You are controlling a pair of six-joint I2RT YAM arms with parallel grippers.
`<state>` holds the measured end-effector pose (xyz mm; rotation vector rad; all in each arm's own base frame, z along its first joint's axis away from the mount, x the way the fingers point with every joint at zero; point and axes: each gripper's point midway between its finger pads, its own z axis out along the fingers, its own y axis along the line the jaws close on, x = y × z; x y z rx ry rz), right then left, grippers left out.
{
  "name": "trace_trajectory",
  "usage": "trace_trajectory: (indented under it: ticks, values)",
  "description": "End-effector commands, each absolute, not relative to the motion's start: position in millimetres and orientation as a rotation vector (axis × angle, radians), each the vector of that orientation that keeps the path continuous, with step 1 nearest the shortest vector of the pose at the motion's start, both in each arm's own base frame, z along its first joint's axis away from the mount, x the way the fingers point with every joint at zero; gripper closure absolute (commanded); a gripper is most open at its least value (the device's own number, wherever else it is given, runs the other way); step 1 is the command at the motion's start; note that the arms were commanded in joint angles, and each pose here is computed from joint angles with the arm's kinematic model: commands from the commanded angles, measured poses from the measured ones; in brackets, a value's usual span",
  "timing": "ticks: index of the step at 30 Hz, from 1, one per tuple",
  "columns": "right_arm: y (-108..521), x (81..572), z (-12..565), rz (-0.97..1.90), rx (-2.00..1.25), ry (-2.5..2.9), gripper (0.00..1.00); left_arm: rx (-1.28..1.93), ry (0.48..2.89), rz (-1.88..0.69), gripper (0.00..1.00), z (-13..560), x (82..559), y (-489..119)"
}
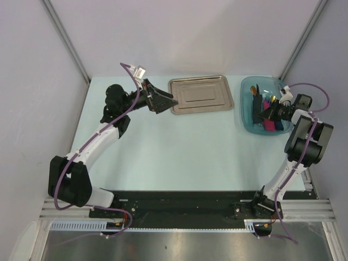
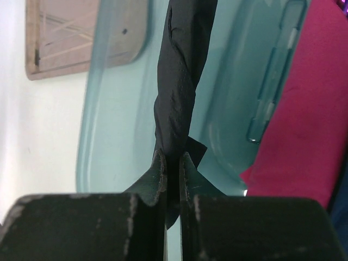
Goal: Place the utensils on the paper napkin and roll it up
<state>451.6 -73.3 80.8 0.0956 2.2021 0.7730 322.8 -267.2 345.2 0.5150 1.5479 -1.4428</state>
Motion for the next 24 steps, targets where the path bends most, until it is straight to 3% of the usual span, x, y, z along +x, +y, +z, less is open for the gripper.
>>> trace_trajectory:
  ticks: [1,22,23,24]
  values:
    - [-89.9,469.1,90.1,0.698,0.052,2.166,1.00,0.526,1.519,-1.433,0.08,355.1,324.3,-265.6]
    - [-121.0,463.3,44.8,0.546,0.225,2.347,1.00,0.497,1.556,-1.449,0.08,344.6,326.6,-264.8]
    - [-122.7,462.7,45.7,0.532,0.229,2.352,0.99,0.495,1.560,-1.453,0.08,343.4,326.6,-264.9]
    - [-121.8,461.4,44.0,0.529,0.232,2.364,0.92,0.499,1.556,-1.453,0.08,343.7,326.2,-265.0]
